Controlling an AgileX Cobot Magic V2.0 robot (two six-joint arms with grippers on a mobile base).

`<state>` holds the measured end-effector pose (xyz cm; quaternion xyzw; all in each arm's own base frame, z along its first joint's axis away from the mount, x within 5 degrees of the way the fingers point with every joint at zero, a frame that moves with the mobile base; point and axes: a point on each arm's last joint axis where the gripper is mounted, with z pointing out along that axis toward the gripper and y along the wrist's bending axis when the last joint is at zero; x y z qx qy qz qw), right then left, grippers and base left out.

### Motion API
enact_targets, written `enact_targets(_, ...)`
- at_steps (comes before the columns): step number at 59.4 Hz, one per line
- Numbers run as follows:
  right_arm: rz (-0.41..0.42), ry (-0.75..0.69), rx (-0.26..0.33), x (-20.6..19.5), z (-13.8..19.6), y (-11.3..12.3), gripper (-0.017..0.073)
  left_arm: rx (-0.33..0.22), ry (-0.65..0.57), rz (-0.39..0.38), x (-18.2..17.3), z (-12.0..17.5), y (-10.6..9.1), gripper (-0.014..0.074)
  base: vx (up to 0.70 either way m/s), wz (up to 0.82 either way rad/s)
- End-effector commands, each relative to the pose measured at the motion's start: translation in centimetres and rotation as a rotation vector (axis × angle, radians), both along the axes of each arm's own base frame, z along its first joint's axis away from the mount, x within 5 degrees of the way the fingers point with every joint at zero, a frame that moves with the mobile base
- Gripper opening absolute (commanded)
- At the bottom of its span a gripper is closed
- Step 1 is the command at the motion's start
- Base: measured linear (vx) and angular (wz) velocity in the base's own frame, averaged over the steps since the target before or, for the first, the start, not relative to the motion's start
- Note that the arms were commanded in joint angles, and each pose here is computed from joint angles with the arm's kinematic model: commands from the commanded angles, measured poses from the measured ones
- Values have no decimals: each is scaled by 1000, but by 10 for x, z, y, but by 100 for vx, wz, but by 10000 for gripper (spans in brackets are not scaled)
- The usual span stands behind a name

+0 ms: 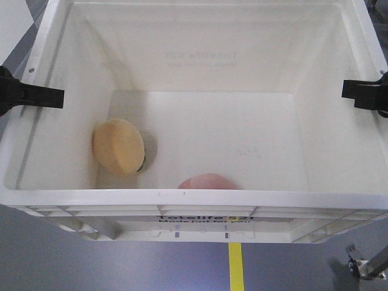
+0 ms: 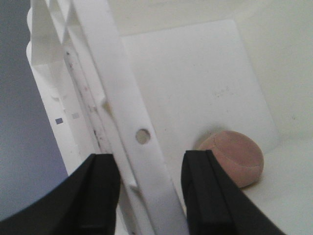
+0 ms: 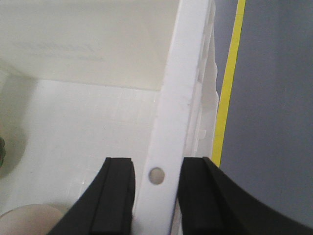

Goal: Place moving items into box and shelve
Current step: 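Keep holding the tote while the base turns along the floor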

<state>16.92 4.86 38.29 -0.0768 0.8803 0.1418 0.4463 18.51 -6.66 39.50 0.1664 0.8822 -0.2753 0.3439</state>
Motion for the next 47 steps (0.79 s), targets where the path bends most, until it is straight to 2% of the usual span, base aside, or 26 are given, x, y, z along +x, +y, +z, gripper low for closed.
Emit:
enact_targets(1,-4,-185,108,-2,30,3,-6,-149,-140,-2,-6,30,-8,-6,49,-3)
enact_targets(47,-5,-186,108,-2,30,3,-6,-149,-140,-2,-6,30,-8,-6,46,-7)
